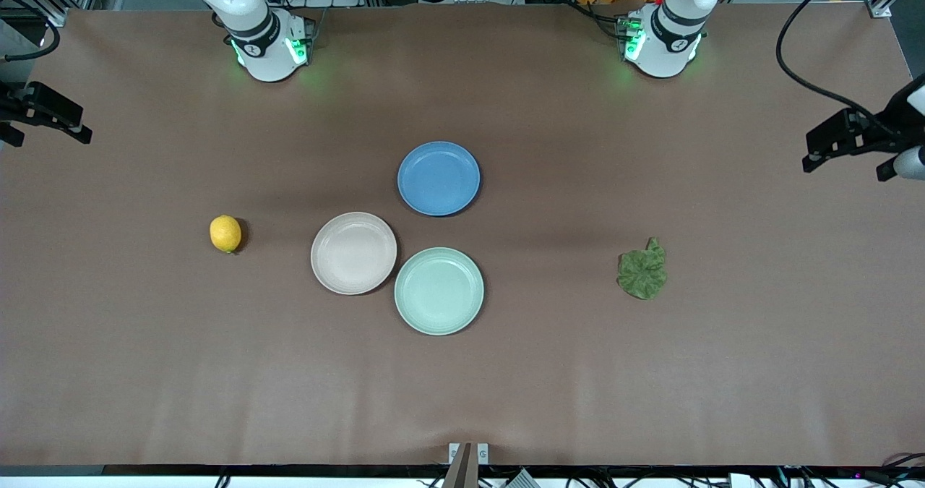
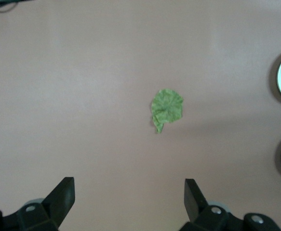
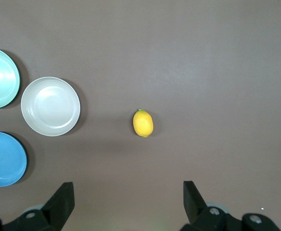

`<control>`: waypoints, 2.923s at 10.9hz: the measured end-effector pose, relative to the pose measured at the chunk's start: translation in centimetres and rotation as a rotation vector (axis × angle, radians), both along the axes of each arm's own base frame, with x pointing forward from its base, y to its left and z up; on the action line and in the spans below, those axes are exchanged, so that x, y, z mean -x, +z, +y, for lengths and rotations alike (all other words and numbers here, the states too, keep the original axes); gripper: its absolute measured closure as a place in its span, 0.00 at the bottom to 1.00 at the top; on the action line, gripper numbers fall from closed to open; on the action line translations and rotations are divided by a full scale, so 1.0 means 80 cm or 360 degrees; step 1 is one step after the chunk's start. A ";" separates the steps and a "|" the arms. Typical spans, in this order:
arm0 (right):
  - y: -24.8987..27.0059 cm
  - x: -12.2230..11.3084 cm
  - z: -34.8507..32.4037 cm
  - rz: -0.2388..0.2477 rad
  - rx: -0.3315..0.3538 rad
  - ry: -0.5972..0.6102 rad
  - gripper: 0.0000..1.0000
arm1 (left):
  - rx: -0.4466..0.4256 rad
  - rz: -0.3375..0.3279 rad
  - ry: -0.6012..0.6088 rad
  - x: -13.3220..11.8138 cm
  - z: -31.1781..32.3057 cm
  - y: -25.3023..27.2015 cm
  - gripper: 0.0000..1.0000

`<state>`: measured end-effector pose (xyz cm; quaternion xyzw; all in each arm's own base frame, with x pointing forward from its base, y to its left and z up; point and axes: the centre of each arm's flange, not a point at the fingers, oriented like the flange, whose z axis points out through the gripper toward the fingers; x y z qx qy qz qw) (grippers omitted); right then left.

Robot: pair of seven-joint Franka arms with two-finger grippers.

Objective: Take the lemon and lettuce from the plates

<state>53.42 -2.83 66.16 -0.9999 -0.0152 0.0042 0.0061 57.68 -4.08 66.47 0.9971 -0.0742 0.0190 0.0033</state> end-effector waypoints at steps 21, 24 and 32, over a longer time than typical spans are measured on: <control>-0.003 -0.007 -0.006 -0.0047 0.0049 -0.0007 0.00 | -0.0053 0.0109 -0.0005 0.005 -0.028 -0.035 0.00; -0.003 -0.007 -0.006 -0.0044 0.0049 -0.0007 0.00 | -0.0053 0.0108 0.0102 0.005 -0.028 -0.035 0.00; -0.008 -0.007 -0.006 -0.0024 0.0048 -0.0007 0.00 | -0.0053 0.0109 0.0156 0.005 -0.026 -0.035 0.00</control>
